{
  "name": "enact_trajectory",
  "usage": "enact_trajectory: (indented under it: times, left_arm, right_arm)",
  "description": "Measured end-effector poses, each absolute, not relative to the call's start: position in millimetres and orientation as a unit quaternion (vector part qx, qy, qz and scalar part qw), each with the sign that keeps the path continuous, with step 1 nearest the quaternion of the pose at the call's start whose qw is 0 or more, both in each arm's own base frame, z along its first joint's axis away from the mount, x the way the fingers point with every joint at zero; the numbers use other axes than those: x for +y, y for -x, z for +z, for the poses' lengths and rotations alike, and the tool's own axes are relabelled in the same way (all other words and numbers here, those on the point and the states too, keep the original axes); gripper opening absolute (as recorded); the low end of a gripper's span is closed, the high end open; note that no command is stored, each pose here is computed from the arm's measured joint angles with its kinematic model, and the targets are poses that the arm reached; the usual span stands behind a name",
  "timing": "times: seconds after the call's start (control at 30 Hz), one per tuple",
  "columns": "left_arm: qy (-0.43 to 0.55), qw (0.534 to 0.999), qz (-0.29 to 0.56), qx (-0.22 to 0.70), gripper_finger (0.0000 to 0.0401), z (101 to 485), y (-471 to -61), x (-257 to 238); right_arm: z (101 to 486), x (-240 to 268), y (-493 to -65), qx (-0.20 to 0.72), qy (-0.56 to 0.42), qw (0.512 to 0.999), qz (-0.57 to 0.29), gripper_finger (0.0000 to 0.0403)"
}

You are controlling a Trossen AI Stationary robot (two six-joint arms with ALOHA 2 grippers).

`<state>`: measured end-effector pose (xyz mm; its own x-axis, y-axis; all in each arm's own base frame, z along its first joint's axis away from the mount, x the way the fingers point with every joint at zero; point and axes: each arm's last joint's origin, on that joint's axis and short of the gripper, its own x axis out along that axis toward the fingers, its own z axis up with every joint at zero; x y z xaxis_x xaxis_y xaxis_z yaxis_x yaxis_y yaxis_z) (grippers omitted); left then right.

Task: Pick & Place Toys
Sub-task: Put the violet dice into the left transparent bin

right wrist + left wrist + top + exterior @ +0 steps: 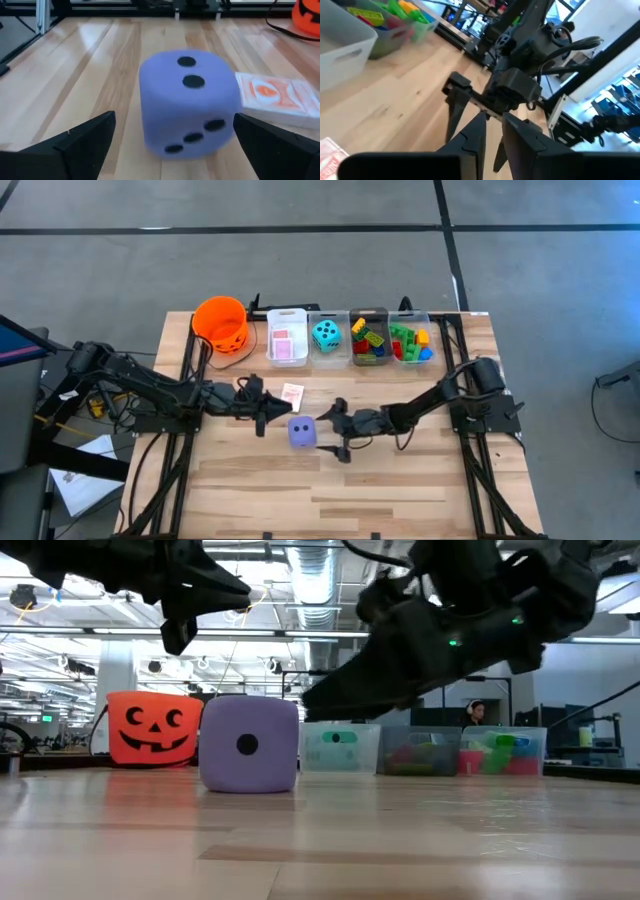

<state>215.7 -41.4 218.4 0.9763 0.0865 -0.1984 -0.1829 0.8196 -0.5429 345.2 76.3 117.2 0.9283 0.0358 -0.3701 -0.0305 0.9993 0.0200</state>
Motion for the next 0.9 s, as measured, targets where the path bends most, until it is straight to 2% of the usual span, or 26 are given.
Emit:
enact_trajectory:
  times: [0.37, 0.67, 0.9]
  left_arm:
    - [0.295, 0.949, 0.037, 0.104, 0.0061, 216.8, -215.5, -43.6]
    - [0.289, 0.936, 0.067, 0.188, 0.0061, 199.7, -210.0, -42.4]
    - [0.322, 0.912, 0.047, 0.248, 0.0055, 191.3, -205.8, -44.4]
  right_arm:
    - [106.8, 66.9, -365.2, 0.218, 0.008, 0.976, -0.001, 0.04]
    - [103.9, 47.9, -366.1, 0.238, 0.02, 0.971, -0.022, 0.04]
    - [103.7, 46.7, -366.1, 0.241, 0.032, 0.97, -0.021, 0.04]
